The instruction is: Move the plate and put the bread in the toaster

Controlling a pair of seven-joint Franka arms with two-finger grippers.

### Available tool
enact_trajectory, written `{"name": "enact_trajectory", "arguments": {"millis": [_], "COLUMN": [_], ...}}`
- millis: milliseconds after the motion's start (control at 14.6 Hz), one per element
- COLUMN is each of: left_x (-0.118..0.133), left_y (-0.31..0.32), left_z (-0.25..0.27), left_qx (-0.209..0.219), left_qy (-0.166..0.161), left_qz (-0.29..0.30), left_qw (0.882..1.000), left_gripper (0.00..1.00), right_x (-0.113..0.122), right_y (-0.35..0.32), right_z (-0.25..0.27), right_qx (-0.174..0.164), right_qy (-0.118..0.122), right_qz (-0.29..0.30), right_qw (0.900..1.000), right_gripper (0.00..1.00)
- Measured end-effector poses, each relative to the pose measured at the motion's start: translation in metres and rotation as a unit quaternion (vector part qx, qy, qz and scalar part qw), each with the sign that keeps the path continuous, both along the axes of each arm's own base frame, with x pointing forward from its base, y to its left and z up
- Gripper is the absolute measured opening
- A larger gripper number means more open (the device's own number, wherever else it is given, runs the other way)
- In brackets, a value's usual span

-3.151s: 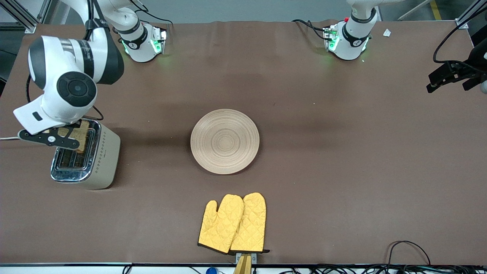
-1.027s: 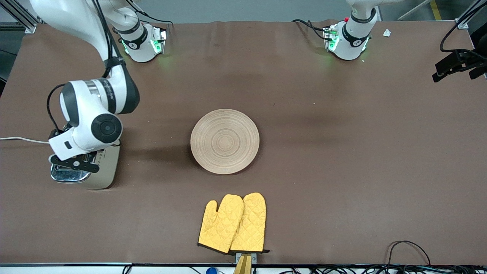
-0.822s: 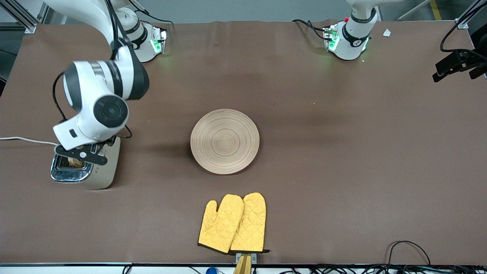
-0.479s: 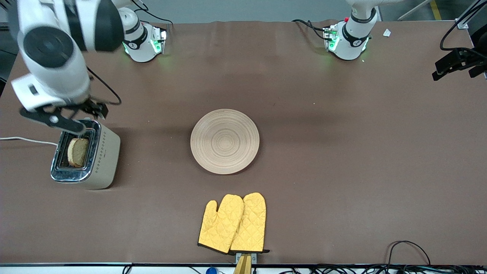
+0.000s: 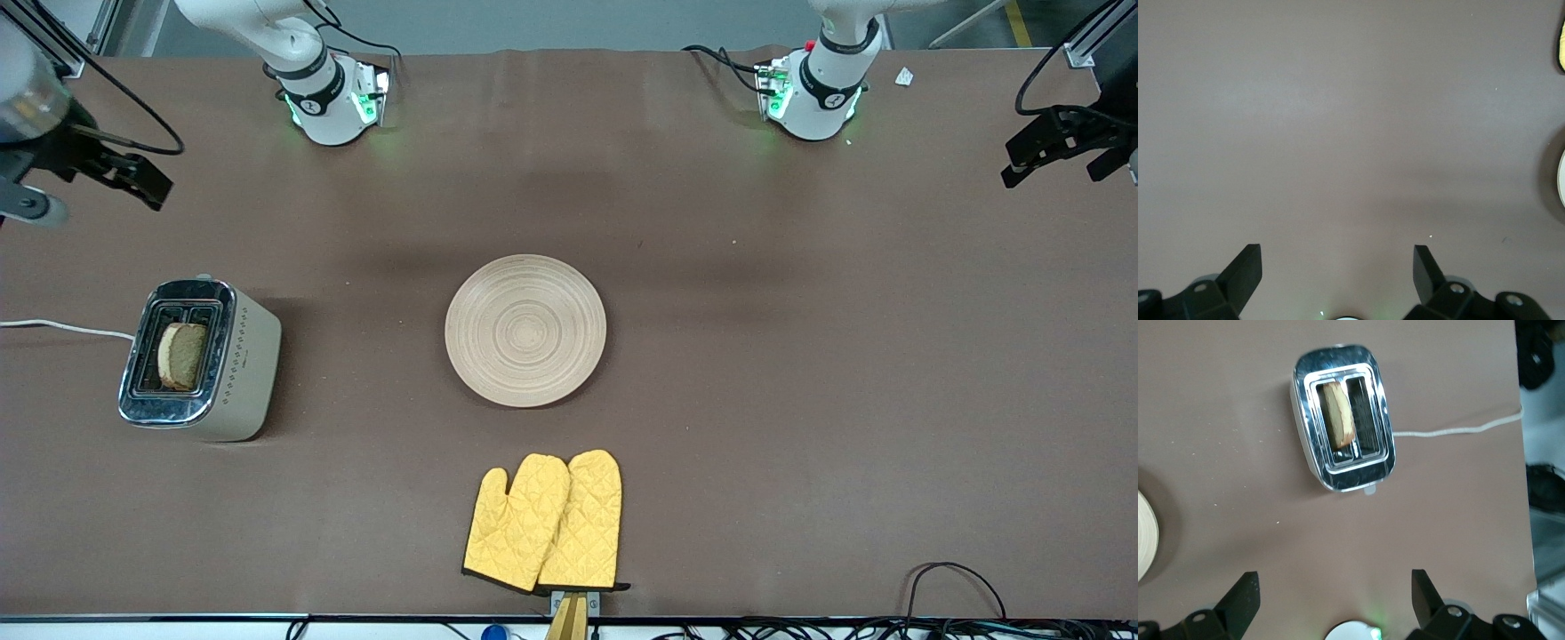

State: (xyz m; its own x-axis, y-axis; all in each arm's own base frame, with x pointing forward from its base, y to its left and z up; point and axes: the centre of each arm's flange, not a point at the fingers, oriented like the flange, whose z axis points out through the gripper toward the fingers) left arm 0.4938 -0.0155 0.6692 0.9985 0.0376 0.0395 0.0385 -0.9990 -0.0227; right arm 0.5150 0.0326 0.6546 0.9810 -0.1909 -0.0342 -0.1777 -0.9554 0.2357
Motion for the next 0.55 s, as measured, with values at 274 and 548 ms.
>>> {"name": "enact_trajectory", "arguments": {"millis": [274,548], "left_x": [0.002,0.004], "left_y": [-0.004,-0.014], "left_z": [0.003,0.001], "left_qx": [0.000,0.000], "left_qy": [-0.006,-0.004], "left_qz": [-0.004,-0.014], "left_qw": [1.000,1.000], "left_gripper": [1.00,1.00], "right_x": [0.009,0.008], "right_y": [-0.088,-0.103], "right_z": [0.000,0.000], "right_qx": [0.064,0.085], "right_qy": [-0.012,-0.017], "right_qz": [0.098,0.111], "right_qw": [0.993,0.990], "right_gripper": [1.00,1.00]}}
